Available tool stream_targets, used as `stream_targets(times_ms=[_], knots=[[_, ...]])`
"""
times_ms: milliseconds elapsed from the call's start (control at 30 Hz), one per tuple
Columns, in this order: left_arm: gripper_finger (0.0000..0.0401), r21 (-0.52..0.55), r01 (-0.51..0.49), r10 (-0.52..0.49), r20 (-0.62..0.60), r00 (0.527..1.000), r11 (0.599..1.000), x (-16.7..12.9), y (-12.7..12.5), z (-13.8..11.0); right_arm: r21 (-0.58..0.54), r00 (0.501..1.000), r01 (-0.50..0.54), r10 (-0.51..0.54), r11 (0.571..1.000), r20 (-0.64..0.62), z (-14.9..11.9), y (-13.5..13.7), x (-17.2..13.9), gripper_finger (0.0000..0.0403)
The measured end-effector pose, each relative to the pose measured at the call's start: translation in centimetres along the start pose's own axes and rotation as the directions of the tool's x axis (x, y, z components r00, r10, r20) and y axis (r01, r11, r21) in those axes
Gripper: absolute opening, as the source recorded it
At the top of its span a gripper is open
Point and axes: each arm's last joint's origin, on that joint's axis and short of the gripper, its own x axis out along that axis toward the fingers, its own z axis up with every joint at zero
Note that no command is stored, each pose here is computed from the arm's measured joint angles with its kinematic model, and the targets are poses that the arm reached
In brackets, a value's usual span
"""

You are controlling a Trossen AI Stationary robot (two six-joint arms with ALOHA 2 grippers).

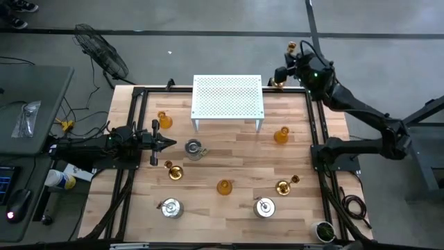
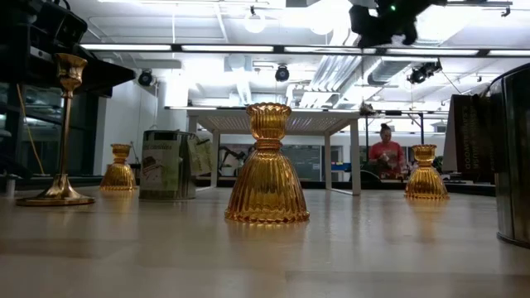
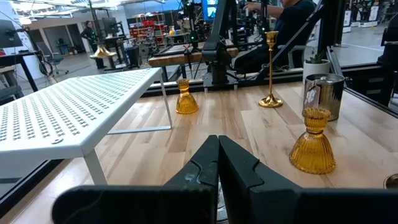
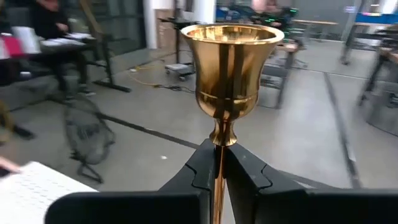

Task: Pick & Place candle stick holders
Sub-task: Put the top gold candle holder on the shelf

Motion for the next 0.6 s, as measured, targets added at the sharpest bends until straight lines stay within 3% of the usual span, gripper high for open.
stream_targets(times_ms=[233,600], knots=[[0.0,0.0,0.0,0.0,0.0,1.0,1.0,0.0,0.0,0.0,-0.047,0.982,-0.188,0.188,0.981,-0.015,1.5,2.0,2.9,0.0015],[0.0,0.0,0.0,0.0,0.0,1.0,1.0,0.0,0.0,0.0,-0.051,0.944,-0.329,0.327,0.943,-0.041,1.3,4.2,6.7,0.0015]])
